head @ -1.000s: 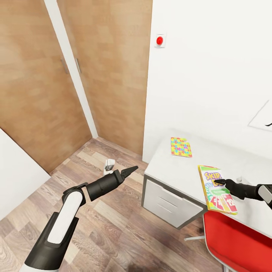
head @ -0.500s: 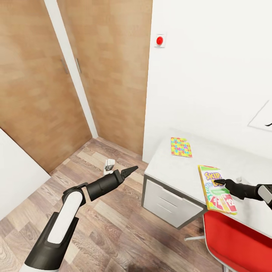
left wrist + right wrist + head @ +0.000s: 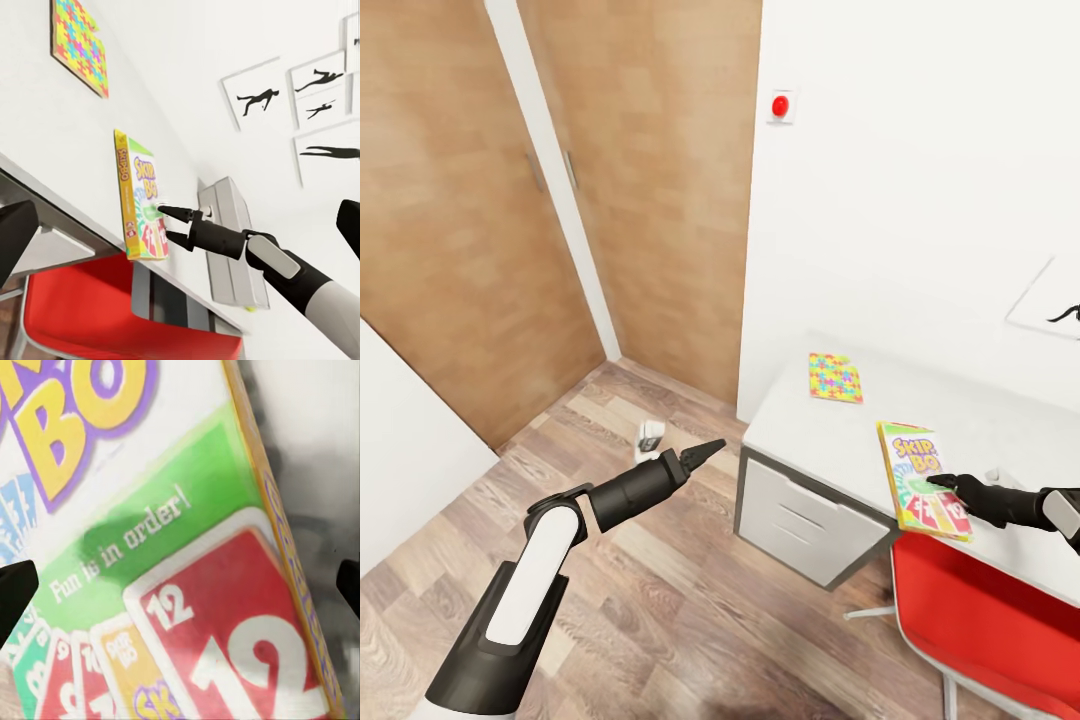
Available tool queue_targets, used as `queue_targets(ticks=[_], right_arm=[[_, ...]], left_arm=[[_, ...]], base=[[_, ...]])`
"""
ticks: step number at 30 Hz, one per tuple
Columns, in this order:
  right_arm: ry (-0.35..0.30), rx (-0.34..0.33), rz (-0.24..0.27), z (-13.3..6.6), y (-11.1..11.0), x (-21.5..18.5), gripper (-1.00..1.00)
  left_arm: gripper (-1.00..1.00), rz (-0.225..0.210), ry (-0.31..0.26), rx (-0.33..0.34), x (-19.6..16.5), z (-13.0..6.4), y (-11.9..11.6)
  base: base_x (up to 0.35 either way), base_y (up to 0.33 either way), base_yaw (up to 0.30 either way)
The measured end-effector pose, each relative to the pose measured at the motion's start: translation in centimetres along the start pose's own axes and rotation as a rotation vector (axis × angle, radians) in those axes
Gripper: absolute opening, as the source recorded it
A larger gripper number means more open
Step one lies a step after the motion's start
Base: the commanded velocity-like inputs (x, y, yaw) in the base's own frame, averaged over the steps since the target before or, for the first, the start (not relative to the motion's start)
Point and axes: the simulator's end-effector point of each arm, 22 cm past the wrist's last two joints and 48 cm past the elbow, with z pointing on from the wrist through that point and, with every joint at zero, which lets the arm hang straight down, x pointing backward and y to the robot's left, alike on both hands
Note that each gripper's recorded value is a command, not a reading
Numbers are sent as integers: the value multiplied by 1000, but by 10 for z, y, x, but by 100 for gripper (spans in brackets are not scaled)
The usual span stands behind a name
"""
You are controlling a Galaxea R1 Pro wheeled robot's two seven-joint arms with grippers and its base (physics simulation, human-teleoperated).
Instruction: Put all the toys in the child's room - the three board games (two on the bed and one on the table), the two jigsaw puzzles on the table, and the tennis ball on the table - inside the toy box on the table in the child's room.
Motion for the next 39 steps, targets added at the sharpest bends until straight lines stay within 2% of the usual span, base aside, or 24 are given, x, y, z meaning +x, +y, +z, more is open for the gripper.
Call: queue_targets(ticks=[28, 39], right_arm=[[0, 0, 0, 0, 0, 0, 100], [0, 1, -2, 0, 0, 0, 100]], left_arm=[[100, 1, 0, 1, 0, 0, -1], [100, 0, -1, 0, 0, 0, 0]], base=[[-36, 0, 2], [-1, 0, 157]])
